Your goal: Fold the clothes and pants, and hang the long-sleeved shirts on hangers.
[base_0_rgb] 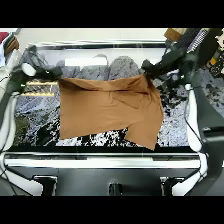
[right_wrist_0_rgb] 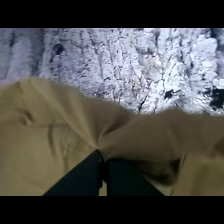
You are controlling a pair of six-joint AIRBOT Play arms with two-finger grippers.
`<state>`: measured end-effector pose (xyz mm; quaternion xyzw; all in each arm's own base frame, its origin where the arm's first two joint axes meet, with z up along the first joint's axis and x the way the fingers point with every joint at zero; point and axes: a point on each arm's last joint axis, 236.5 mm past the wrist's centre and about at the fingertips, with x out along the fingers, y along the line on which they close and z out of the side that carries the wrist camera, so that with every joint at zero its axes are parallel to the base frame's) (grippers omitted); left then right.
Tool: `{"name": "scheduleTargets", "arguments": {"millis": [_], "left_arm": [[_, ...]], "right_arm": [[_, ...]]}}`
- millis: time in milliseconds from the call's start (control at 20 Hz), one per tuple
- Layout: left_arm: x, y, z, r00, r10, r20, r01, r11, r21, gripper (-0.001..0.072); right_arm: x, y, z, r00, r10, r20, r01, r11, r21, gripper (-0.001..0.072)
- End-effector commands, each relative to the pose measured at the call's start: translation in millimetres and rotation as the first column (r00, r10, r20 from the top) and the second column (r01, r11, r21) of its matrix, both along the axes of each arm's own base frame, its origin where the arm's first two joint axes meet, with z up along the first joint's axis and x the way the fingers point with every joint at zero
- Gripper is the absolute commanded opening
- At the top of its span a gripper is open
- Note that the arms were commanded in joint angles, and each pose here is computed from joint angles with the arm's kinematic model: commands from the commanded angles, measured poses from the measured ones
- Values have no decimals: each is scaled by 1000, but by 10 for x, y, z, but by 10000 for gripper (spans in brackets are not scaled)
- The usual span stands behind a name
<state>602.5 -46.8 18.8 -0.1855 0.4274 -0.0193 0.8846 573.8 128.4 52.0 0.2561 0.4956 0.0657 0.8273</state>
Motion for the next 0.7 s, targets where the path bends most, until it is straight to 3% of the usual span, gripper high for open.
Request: {"name": "scheduleTargets", "arguments": {"millis": [0,50,100,150,200,250,400,550,650], "left_arm": [[247,-258,-596,998,22,-51,-24,999,-46,10],[267,-296,-609,998,19,-53,-22,998,-57,10],[272,-314,-590,998,15,-53,-18,998,-64,41],[268,-307,-545,998,13,-56,-17,998,-68,200],[235,-283,-490,997,3,-73,-8,998,-65,484],[190,-245,-427,995,-26,-92,21,998,-52,635],[-83,24,-173,979,-118,-167,120,993,3,639],[-443,428,67,961,-113,-254,118,993,4,638],[-737,642,111,938,-124,-324,132,991,1,638]], "right_arm": [[287,80,-665,998,-49,-28,51,997,57,34],[300,85,-723,998,-52,-33,54,997,61,62],[298,69,-737,998,-53,-37,55,997,60,177],[273,44,-715,998,-50,-47,53,997,60,350],[215,12,-637,999,-13,-50,16,998,54,491],[134,-53,-525,998,53,-44,-51,998,34,499],[-194,-619,-74,978,209,-26,-210,976,-63,499],[-501,-1381,201,985,165,-44,-169,982,-85,495],[-790,-1737,95,988,115,-100,-120,992,-38,495]]}}
